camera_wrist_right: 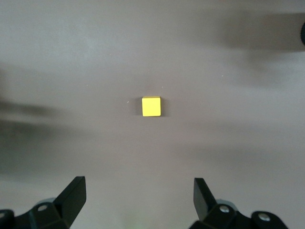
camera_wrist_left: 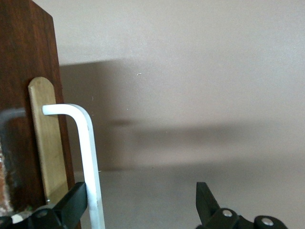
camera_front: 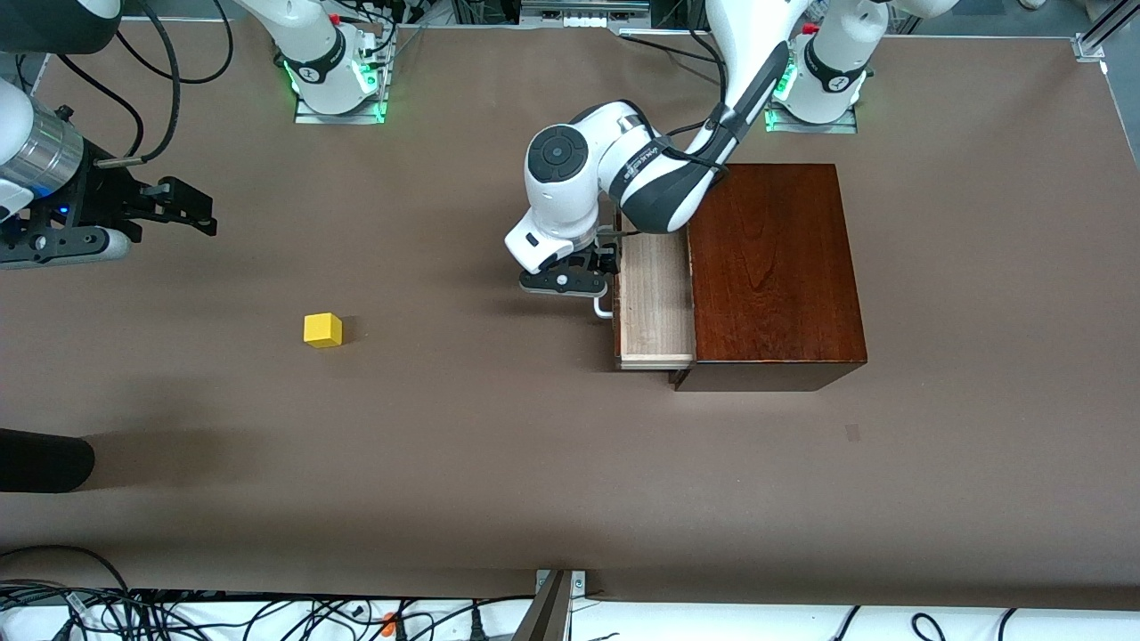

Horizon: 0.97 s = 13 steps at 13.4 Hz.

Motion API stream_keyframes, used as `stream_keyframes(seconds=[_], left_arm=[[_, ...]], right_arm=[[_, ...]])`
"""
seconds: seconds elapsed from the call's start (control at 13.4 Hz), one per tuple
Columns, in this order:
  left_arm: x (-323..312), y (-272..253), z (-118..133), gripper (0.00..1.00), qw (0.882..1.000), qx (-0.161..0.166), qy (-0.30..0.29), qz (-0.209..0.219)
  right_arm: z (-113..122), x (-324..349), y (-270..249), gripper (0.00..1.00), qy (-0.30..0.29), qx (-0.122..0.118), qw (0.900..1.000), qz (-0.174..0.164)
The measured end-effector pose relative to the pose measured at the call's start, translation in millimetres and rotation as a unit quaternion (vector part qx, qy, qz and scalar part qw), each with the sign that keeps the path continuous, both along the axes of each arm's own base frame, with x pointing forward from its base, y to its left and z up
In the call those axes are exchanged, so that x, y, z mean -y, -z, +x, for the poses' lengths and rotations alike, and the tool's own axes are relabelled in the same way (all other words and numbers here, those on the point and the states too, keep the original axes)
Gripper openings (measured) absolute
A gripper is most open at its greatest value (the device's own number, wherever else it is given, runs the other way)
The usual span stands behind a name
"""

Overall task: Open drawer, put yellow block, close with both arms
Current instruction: 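Pull the drawer open with the left gripper while the right gripper reaches out, then grasp the yellow cube with the right gripper while the left gripper withdraws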

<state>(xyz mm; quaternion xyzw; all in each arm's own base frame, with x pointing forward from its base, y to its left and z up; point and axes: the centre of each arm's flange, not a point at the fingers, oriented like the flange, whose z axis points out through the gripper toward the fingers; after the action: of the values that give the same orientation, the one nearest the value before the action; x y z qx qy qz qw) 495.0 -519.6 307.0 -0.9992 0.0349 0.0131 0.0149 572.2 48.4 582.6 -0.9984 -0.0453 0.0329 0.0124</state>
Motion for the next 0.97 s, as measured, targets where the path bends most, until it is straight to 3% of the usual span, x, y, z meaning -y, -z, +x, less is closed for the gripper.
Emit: stream_keyframes(seconds=[0.3, 0.52, 0.67, 0.82, 0.97], left_arm=[[-9.3, -39.0, 11.4, 1.0, 0.999, -0.026, -0.001, 0.036], [-47.1, -102.8, 36.7, 1.0, 0.998, -0.039, 0.028, 0.049], [-111.8, -156.8, 61.4, 1.0, 0.996, -0.055, 0.039, 0.056], [-192.7, -207.9, 84.4, 1.0, 0.995, -0.066, 0.043, 0.053], [-262.0, -243.8, 97.6, 1.0, 0.996, -0.07, 0.037, 0.046]], right_arm=[[17.8, 18.0, 11.6, 1.0, 0.021, 0.024, 0.999, 0.012], [35.5, 20.8, 54.5, 1.0, 0.026, -0.005, 1.0, 0.011], [48.8, 17.8, 95.8, 1.0, 0.022, -0.033, 0.999, 0.007], [55.6, 10.4, 120.2, 1.0, 0.006, -0.046, 0.999, 0.007], [59.5, -5.1, 141.3, 1.0, -0.006, -0.043, 0.999, 0.007]])
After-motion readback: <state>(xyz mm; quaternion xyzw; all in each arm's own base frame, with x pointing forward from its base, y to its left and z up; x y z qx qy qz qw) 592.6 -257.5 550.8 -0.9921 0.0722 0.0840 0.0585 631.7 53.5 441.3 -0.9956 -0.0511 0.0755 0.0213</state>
